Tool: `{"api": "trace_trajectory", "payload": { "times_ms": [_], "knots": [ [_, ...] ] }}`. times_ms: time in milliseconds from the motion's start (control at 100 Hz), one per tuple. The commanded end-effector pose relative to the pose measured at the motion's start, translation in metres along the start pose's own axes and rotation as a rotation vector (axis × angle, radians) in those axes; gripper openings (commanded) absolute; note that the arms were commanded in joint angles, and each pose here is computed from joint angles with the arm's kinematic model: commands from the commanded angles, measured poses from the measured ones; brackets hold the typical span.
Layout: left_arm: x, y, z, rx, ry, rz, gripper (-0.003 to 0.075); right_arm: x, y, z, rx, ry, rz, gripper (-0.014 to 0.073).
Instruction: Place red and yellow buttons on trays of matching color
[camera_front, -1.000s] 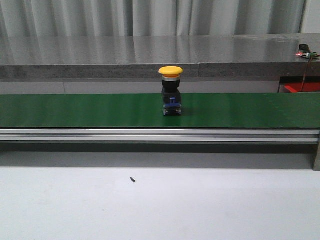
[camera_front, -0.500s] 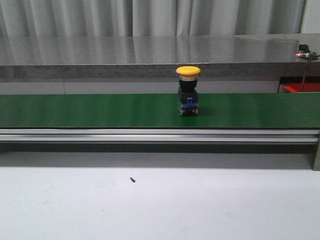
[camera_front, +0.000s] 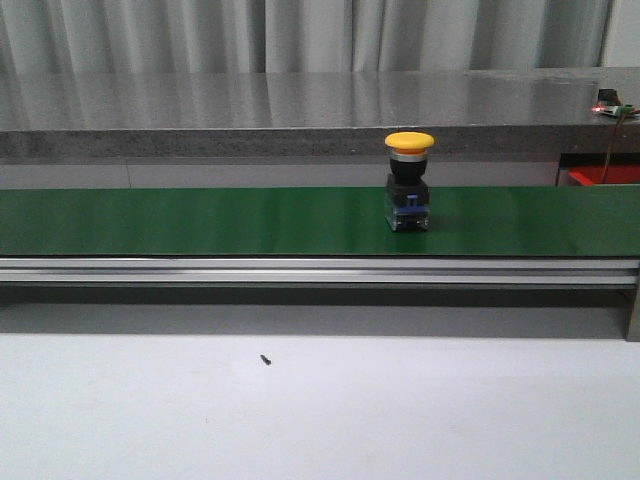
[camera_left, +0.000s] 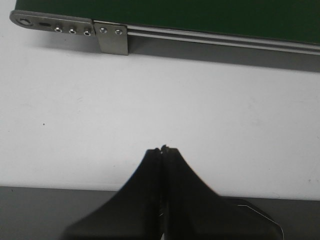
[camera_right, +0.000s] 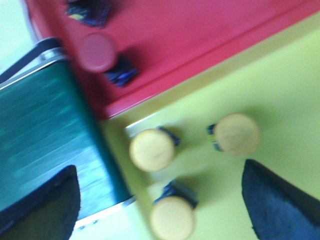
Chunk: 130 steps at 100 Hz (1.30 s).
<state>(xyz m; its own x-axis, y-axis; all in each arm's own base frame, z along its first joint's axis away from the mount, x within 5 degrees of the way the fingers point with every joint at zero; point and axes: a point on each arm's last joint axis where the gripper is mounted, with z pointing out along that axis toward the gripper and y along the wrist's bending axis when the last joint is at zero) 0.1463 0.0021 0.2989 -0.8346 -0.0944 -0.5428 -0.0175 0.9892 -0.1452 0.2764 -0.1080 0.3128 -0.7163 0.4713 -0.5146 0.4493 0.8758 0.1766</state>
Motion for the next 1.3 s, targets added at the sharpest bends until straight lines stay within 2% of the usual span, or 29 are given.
{"api": "trace_trajectory", "payload": {
  "times_ms": [0, 110, 290, 440, 620, 990, 1130, 1290],
  "knots": [
    [-0.009, -0.003, -0.007, 0.009, -0.076, 0.005, -0.002, -0.001, 0.021, -0.023, -0.08, -0.065, -0.072, 0.0646],
    [-0.009, -0.003, -0.007, 0.009, -0.076, 0.005, -0.002, 0.004, 0.054, -0.028, -0.187, -0.041, -0.193, 0.0646],
    [-0.009, -0.003, -0.007, 0.009, -0.076, 0.005, -0.002, 0.007, 0.095, -0.043, -0.277, -0.072, -0.315, 0.0646],
    [-0.009, -0.003, -0.007, 0.009, -0.076, 0.005, -0.002, 0.007, 0.121, -0.055, -0.335, -0.09, -0.384, 0.0646],
    [-0.009, -0.003, -0.007, 0.009, -0.076, 0.005, -0.002, 0.011, 0.15, -0.053, -0.378, -0.017, -0.464, 0.0646],
    [-0.009, -0.003, -0.007, 0.009, -0.076, 0.005, -0.002, 0.03, 0.21, -0.03, -0.354, 0.133, -0.533, 0.0646],
    [-0.009, -0.003, -0.007, 0.009, -0.076, 0.005, -0.002, 0.038, 0.222, -0.016, -0.339, 0.212, -0.552, 0.0646],
    [-0.009, -0.003, -0.007, 0.009, -0.076, 0.005, -0.002, 0.036, 0.226, 0.004, -0.274, 0.212, -0.563, 0.0646]
  ]
}}
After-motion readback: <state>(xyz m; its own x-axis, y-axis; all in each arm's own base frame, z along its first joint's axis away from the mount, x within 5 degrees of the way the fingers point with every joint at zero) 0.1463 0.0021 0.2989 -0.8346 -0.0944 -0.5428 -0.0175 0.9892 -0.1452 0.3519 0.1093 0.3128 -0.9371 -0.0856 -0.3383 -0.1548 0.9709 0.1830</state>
